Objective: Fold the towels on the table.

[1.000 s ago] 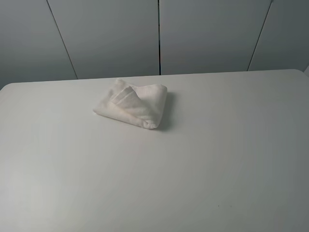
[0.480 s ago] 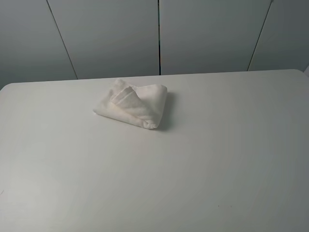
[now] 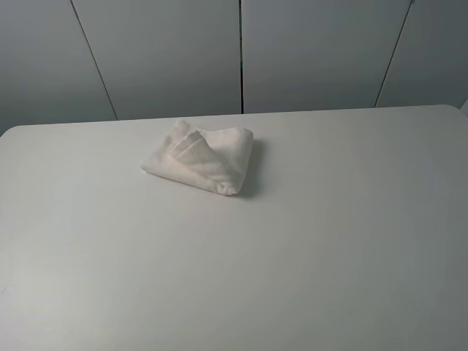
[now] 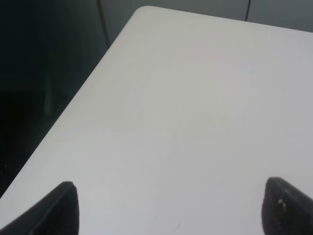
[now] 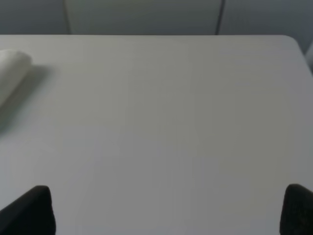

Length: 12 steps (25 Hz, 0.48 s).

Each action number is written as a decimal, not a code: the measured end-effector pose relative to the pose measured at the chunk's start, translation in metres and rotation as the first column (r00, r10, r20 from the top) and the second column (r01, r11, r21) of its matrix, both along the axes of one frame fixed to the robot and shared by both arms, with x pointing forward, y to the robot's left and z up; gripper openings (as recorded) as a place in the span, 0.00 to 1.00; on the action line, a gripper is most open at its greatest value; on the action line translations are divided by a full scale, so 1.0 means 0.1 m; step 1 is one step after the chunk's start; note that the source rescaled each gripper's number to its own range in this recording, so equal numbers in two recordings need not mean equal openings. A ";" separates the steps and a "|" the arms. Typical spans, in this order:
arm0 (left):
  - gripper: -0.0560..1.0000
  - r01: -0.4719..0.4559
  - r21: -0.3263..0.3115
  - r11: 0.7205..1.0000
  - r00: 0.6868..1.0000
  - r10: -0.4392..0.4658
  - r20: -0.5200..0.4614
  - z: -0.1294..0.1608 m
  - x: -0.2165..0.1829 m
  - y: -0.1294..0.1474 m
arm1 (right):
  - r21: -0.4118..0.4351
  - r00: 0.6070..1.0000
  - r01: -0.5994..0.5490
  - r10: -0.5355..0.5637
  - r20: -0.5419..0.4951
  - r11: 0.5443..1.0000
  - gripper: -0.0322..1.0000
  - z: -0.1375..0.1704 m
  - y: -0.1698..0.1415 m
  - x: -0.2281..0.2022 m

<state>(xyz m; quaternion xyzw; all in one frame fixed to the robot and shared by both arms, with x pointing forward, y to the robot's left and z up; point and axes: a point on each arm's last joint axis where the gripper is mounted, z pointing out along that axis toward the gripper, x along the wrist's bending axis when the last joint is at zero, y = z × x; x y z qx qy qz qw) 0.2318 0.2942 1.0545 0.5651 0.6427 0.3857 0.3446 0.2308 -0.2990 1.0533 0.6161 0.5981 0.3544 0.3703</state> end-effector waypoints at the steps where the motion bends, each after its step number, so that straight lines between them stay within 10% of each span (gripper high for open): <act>1: 0.97 -0.004 0.000 1.000 1.000 0.004 0.000 0.00 0.00 0.00 | 0.000 1.000 0.021 -0.021 0.000 1.000 1.00 0.00 0.00 0.00; 12: 0.97 -0.006 0.000 1.000 1.000 0.006 0.000 0.00 0.00 0.00 | 0.006 1.000 0.028 -0.028 0.000 1.000 1.00 0.00 0.01 0.00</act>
